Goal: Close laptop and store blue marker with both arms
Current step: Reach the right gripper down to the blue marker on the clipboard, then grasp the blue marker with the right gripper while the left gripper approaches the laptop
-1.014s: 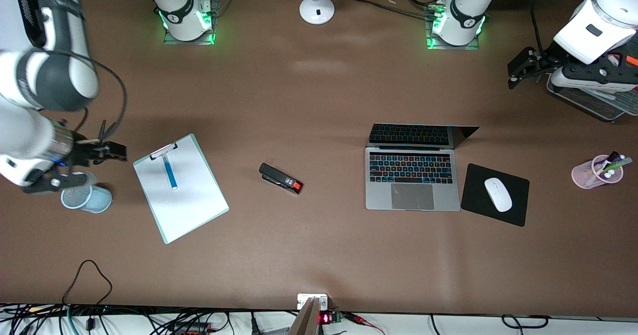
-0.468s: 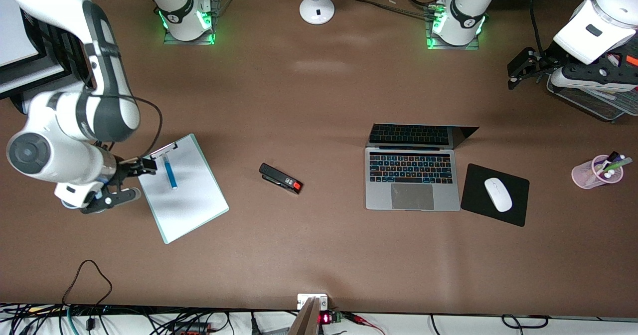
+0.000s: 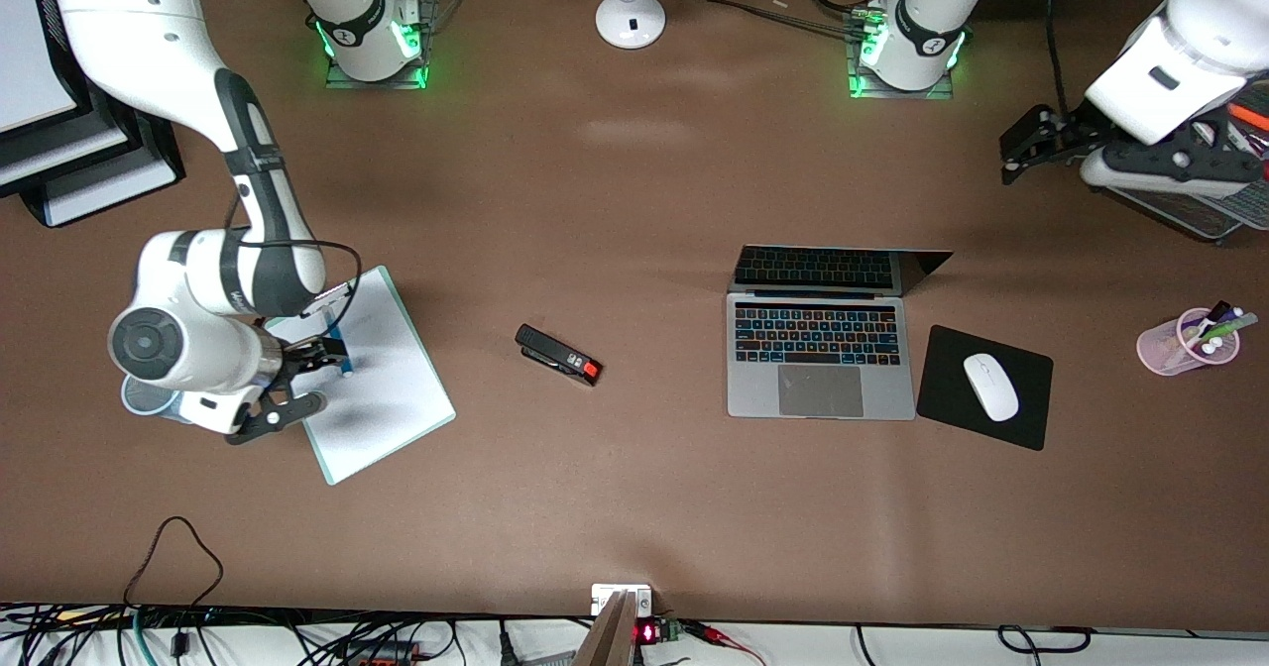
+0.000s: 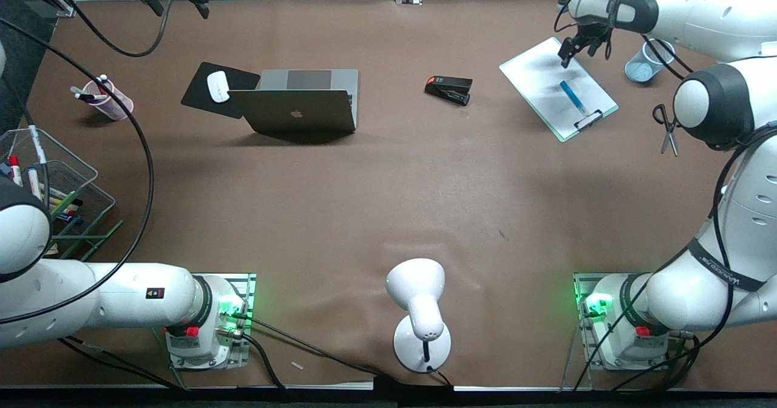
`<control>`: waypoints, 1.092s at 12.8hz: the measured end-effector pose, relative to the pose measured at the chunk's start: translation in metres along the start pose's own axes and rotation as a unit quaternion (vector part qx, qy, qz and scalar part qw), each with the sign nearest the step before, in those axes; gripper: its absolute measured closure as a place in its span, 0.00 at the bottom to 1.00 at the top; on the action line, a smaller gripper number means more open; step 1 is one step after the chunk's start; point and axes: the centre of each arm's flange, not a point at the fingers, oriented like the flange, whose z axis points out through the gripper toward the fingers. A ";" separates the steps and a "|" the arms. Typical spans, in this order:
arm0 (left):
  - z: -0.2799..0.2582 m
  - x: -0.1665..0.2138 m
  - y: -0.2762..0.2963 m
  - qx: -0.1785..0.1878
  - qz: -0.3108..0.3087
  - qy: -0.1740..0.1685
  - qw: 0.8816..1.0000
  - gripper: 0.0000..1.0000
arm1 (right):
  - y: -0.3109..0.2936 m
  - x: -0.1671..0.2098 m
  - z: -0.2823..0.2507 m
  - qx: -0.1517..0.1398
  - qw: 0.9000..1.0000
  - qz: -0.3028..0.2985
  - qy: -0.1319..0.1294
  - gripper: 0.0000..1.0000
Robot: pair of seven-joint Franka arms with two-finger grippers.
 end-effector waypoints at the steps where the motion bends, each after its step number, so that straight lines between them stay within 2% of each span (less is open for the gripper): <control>1: 0.007 0.003 0.004 0.000 0.004 -0.006 1.000 0.00 | -0.001 0.002 0.006 0.000 1.000 -0.005 0.000 0.00; 5: 0.026 0.012 0.005 -0.002 0.006 -0.024 1.000 0.00 | 0.000 0.006 0.024 -0.003 1.000 -0.010 0.003 0.00; 9: 0.047 0.019 0.002 -0.004 0.004 -0.044 0.999 0.00 | -0.001 0.007 0.046 -0.001 1.000 -0.011 -0.005 0.08; 10: 0.057 0.023 0.002 -0.005 0.004 -0.053 0.999 0.00 | -0.001 0.007 0.050 0.000 1.000 -0.011 -0.007 0.14; 11: 0.067 0.026 0.001 -0.005 0.004 -0.064 0.998 0.00 | 0.000 0.005 0.053 0.001 1.000 -0.010 -0.010 0.15; 14: 0.091 0.032 -0.003 -0.002 0.003 -0.094 0.996 0.00 | -0.002 0.001 0.060 0.005 1.000 -0.010 -0.018 0.27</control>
